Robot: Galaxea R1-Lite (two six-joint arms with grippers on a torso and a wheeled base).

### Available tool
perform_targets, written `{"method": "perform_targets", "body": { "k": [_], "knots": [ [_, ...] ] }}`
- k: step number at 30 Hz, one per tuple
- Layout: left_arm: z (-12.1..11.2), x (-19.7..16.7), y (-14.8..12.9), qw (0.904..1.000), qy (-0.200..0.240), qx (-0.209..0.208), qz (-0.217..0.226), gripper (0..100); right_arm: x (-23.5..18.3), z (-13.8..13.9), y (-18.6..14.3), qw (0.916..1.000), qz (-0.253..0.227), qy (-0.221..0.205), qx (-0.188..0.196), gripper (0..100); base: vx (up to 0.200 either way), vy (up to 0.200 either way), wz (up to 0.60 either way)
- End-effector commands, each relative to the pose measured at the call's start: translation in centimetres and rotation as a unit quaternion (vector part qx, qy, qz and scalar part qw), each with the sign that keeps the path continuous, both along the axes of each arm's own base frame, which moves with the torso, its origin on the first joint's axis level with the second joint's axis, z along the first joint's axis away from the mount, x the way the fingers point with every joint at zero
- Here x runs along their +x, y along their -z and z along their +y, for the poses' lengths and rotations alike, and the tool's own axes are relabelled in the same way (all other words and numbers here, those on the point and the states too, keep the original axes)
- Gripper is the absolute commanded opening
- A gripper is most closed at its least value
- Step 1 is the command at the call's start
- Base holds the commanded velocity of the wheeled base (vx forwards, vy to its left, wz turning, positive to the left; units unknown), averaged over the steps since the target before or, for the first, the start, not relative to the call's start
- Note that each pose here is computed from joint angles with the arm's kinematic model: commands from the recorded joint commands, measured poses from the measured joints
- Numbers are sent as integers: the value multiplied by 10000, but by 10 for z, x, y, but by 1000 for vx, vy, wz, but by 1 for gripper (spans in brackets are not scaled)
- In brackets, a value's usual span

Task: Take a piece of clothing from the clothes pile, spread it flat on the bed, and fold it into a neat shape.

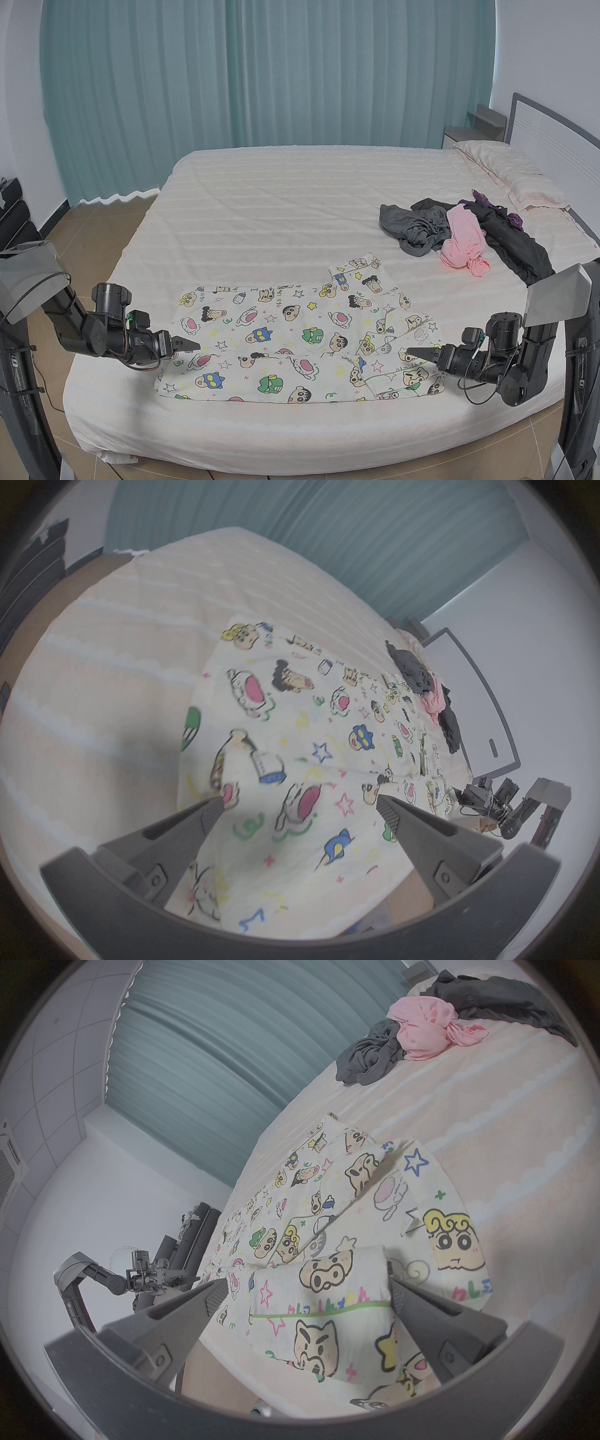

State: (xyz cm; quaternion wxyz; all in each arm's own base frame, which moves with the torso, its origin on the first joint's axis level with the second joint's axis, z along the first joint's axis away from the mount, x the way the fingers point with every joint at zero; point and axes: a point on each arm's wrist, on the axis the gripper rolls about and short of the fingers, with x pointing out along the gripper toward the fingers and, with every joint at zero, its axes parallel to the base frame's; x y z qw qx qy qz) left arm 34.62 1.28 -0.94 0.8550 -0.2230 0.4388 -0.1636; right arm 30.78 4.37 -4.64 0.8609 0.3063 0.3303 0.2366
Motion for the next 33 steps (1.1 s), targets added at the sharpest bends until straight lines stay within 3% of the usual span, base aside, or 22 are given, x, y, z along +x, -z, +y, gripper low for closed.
{"method": "perform_targets", "body": {
  "k": [1, 5, 15, 16, 25, 29, 33],
  "knots": [
    [-3, 1, 23, 9998, -90, 186, 25, 100, -5, 6, 1, 9999, 48, -102, 4, 100, 0, 0, 0],
    [-5, 3, 30, 9991, -186, 376, -65, 100, -6, 6, 0, 9999, -13, -102, 11, 100, 0, 0, 0],
    [-6, 2, 31, 9991, -194, 374, -66, 100, -6, 6, 1, 9999, -8, -106, 19, 100, 0, 0, 0],
    [-6, 2, 31, 9991, -199, 369, -70, 0, -6, 6, 1, 9999, -8, -99, 16, 100, 0, 0, 0],
    [-4, 1, 29, 9974, -417, 591, 3, 0, -6, 6, 1, 9999, -8, -106, 19, 100, 0, 0, 0],
    [-5, -2, 24, 9938, -586, 899, 280, 0, -6, 5, 1, 10000, -1, -91, 15, 100, 0, 0, 0],
    [-10, -7, 11, 9936, -524, 926, 372, 0, -6, 6, 1, 9999, -1, -99, 15, 100, 0, 0, 0]
  ]
}}
